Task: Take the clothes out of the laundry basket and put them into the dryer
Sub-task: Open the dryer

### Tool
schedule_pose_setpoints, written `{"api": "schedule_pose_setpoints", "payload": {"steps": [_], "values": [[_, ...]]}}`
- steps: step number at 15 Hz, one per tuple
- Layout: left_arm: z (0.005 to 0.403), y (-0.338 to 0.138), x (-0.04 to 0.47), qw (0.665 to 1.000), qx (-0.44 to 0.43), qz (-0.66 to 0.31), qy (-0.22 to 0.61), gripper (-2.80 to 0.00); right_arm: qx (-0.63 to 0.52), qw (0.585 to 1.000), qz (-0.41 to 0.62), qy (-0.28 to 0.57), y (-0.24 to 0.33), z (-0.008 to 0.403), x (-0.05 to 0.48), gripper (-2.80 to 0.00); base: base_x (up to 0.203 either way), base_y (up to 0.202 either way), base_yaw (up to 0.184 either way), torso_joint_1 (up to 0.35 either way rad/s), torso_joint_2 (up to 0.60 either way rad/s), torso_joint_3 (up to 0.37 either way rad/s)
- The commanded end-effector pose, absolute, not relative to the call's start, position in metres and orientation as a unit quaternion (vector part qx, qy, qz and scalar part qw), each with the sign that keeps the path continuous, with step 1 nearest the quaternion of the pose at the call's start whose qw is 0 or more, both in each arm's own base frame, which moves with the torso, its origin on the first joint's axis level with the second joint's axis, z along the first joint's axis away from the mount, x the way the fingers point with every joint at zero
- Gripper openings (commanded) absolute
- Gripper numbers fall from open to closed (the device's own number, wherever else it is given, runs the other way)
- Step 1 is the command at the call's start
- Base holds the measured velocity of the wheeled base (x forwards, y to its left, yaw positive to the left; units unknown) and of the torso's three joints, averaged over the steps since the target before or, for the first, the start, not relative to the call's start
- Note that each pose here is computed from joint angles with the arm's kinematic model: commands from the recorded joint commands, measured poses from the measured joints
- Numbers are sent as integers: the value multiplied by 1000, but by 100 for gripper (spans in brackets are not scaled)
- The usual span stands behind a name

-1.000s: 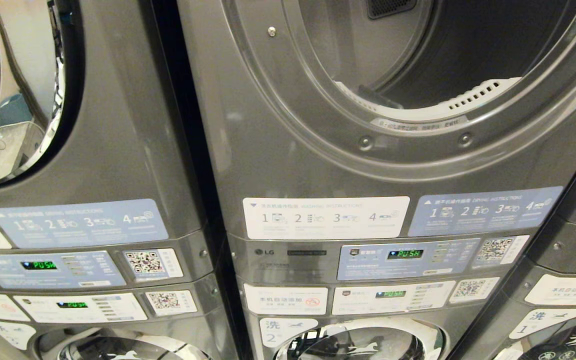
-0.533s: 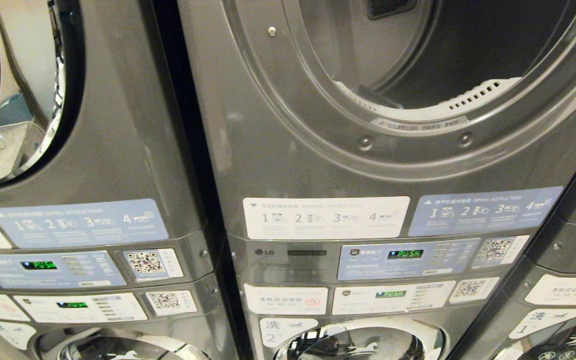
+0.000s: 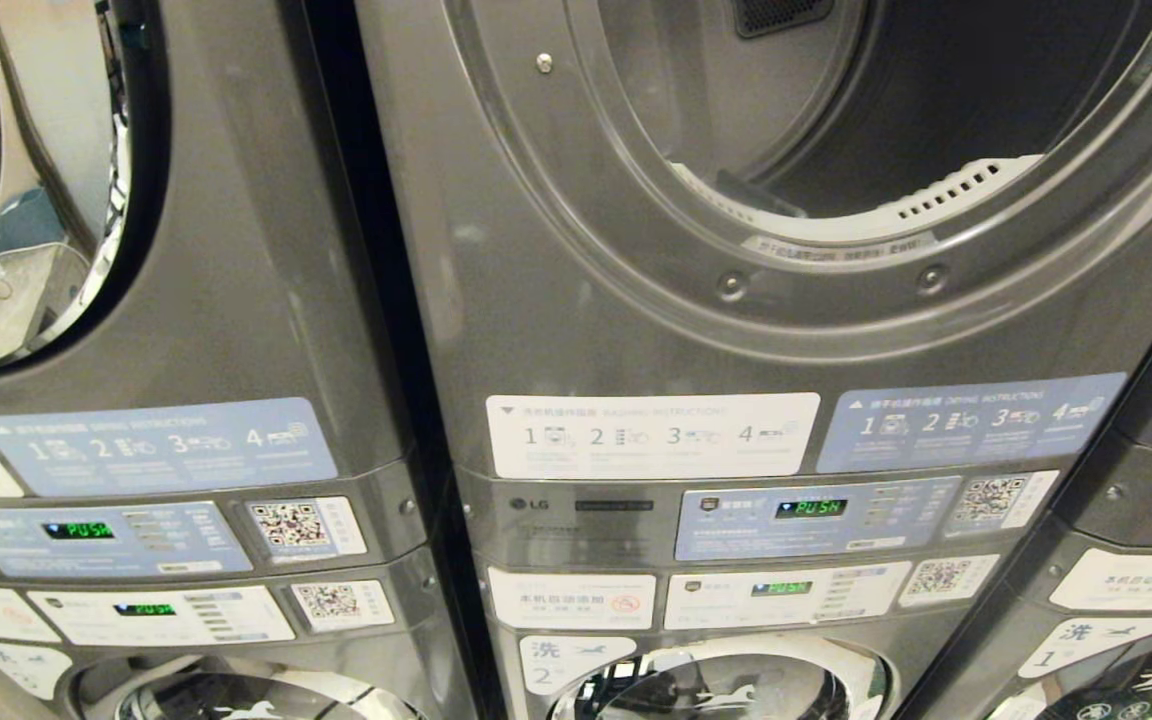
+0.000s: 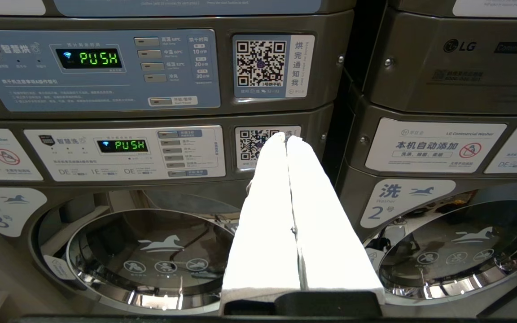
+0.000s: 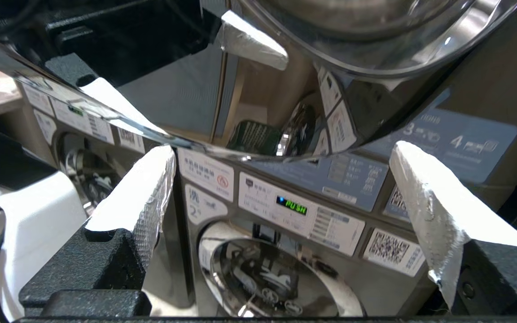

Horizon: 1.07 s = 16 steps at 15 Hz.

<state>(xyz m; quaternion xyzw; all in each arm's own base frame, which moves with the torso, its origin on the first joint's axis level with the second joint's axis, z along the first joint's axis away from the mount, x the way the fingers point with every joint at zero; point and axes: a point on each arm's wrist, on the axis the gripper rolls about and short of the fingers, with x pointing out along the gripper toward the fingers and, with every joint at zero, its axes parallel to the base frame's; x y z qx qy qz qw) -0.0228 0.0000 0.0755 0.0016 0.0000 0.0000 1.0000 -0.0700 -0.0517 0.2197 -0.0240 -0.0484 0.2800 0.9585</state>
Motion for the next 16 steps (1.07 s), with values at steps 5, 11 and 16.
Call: {"api": "schedule_pose_setpoints", "payload": {"steps": [5, 11, 16], "values": [[75, 0, -23, 1000, 2, 0, 0, -280, -47, 958, 282, 18, -39, 193, -52, 0, 0, 0, 0, 0, 0, 0], [75, 0, -23, 1000, 2, 0, 0, -280, -22, 958, 275, 75, -29, 154, -38, 0, 0, 0, 0, 0, 0, 0], [75, 0, -23, 1000, 2, 0, 0, -280, -23, 961, 262, 83, -35, 118, -44, 0, 0, 0, 0, 0, 0, 0]]}}
